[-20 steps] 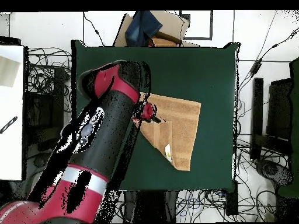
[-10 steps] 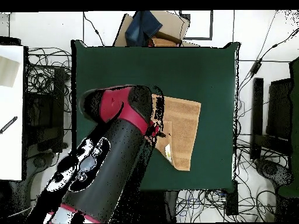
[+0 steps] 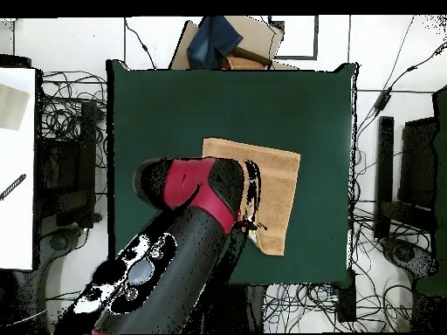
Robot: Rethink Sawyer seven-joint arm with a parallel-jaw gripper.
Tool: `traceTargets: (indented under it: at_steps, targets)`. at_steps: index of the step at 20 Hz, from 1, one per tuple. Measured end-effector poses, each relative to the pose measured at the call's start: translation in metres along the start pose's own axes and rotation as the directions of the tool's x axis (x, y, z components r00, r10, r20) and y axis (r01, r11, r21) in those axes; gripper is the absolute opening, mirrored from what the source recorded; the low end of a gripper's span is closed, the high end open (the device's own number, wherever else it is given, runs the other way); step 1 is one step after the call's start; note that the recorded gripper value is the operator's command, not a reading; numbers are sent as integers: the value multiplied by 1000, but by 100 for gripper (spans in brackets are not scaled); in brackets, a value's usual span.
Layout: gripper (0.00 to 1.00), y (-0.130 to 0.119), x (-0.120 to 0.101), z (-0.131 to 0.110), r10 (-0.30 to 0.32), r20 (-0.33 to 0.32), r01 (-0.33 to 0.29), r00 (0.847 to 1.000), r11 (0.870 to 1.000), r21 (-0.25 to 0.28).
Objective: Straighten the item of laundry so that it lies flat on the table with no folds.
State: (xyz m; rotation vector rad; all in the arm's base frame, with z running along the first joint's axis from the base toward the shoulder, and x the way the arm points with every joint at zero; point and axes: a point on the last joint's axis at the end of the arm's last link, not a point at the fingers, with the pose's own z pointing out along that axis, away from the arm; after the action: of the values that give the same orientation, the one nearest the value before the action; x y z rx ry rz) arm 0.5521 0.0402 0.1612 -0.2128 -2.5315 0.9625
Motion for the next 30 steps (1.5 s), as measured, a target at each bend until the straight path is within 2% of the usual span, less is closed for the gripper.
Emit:
traceTargets:
  at_steps: [5, 11, 14, 17, 23, 30]
  targets:
    - [100, 15, 26, 2, -28, -18, 28, 999, 1000, 14]
    - [100, 36, 77, -2, -73, -30, 74, 997, 997, 25]
    - [100, 42, 104, -3, -87, -43, 88, 995, 996, 17]
    - [100, 47, 120, 3, -92, -54, 92, 994, 996, 4]
    - [100, 51, 140, 27, -87, -42, 86, 995, 996, -28]
    - [100, 56, 143, 42, -82, -21, 81, 996, 996, -39]
